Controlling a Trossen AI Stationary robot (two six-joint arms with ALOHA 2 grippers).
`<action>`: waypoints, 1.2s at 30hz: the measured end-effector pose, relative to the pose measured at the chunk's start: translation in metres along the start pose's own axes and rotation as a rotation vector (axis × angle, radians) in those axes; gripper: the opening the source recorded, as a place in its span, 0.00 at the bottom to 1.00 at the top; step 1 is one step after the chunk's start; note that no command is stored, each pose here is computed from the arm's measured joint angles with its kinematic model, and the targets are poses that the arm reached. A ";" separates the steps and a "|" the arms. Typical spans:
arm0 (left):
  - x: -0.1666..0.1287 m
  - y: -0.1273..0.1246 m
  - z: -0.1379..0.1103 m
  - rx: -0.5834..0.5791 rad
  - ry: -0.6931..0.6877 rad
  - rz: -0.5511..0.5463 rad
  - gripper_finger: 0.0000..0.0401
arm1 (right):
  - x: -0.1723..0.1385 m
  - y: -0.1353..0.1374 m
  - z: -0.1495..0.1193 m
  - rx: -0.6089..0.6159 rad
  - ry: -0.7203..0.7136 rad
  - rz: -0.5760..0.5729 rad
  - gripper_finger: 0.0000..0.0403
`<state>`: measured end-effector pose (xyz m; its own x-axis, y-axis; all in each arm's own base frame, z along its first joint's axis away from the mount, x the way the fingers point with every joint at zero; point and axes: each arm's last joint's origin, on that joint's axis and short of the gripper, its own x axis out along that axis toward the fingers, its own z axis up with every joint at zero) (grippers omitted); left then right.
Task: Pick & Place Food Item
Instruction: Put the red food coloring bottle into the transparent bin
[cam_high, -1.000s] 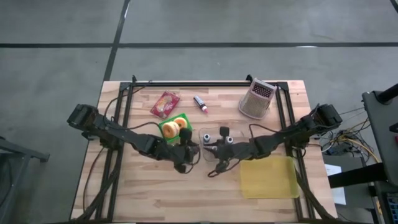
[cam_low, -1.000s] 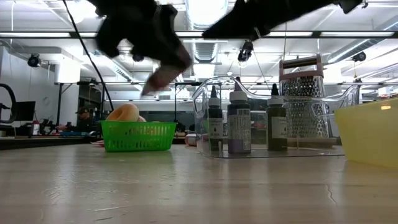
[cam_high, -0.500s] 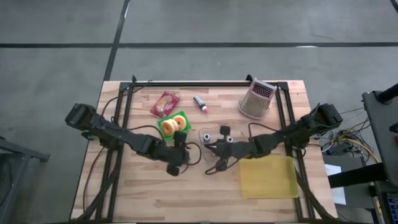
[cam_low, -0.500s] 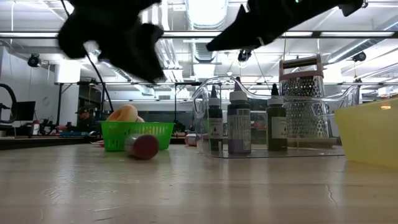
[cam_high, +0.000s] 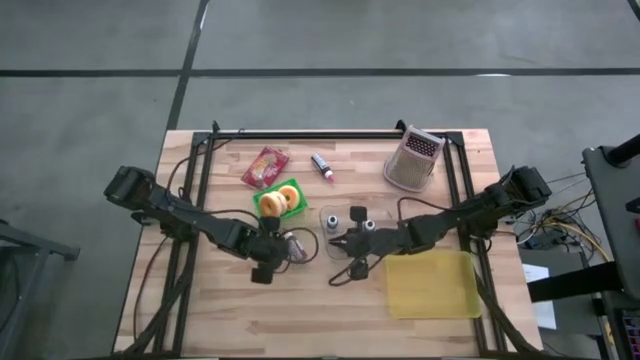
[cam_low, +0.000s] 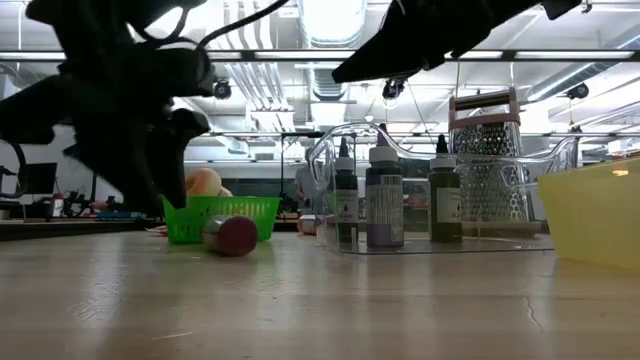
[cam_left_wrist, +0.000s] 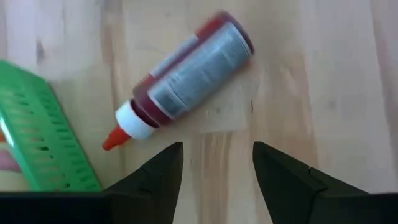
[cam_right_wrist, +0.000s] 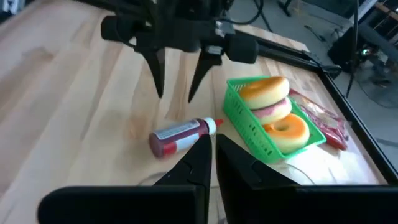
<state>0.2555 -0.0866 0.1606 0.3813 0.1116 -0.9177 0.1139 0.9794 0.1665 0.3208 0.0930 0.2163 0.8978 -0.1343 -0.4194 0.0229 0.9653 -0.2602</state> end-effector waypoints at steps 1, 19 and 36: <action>0.001 0.000 -0.001 0.038 0.003 0.005 0.49 | 0.000 0.000 0.001 -0.006 0.010 0.001 0.05; 0.009 0.032 0.003 0.493 0.005 0.086 0.49 | -0.002 -0.002 0.011 -0.008 0.103 0.009 0.40; 0.039 0.043 0.012 0.621 0.008 0.001 0.49 | -0.002 -0.001 0.009 -0.001 0.115 0.021 0.44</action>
<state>0.2858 -0.0418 0.1361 0.3749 0.1158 -0.9198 0.6270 0.6992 0.3435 0.3229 0.0943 0.2258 0.8414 -0.1394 -0.5220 0.0044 0.9679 -0.2514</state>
